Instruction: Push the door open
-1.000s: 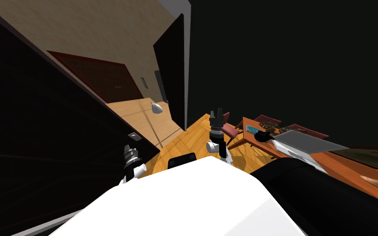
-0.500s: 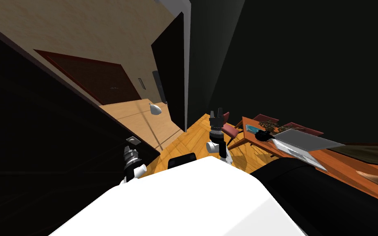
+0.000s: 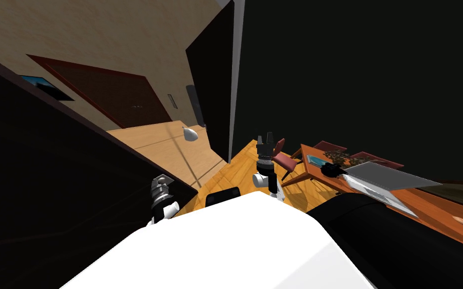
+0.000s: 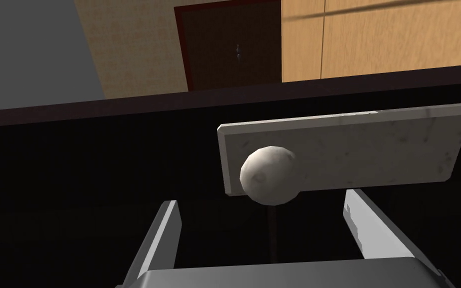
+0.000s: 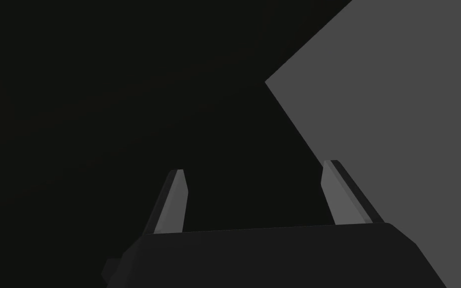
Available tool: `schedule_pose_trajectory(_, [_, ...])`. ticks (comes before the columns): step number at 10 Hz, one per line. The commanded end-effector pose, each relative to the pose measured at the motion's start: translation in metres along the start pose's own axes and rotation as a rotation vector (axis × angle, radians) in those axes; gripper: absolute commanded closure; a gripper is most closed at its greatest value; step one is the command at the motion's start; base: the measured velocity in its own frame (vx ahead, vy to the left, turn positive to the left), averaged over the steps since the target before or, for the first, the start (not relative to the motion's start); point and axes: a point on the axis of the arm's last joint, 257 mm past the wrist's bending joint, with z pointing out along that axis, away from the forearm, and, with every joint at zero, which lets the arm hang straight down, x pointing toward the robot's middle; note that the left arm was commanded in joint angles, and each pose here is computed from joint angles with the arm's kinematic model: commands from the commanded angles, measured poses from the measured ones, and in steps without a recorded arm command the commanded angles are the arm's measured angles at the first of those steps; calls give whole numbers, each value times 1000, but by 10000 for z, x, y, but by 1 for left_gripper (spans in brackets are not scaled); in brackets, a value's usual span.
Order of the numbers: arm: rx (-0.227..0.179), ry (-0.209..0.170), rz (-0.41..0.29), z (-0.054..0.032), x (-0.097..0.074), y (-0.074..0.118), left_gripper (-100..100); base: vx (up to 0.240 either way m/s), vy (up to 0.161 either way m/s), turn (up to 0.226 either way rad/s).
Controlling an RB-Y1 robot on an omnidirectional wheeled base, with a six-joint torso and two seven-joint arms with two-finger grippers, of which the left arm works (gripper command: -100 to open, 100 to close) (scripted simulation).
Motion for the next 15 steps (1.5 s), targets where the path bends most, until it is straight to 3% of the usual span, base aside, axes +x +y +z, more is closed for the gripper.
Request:
schedule_pose_trajectory(1, [-3,-2,-4,-23,13,21,-100,135,111,-16])
schedule_pose_trajectory(3, [-6,-3,-7,-36,25,32,-100,108,68,-8])
schedule_pose_trajectory(4, [-6,-3,-7,-36,25,32,100,-16,-10,-2])
schedule_pose_trajectory(9, [-6,-3,-7,-36,25,32,100,-9,-5,-1])
schedule_pose_trajectory(10, [-7,-34,0,-40,-143,32,100,87,24,-49])
schedule_pose_trajectory(15, [4,-123,13,-63,-579,-18,100,170,64,-40])
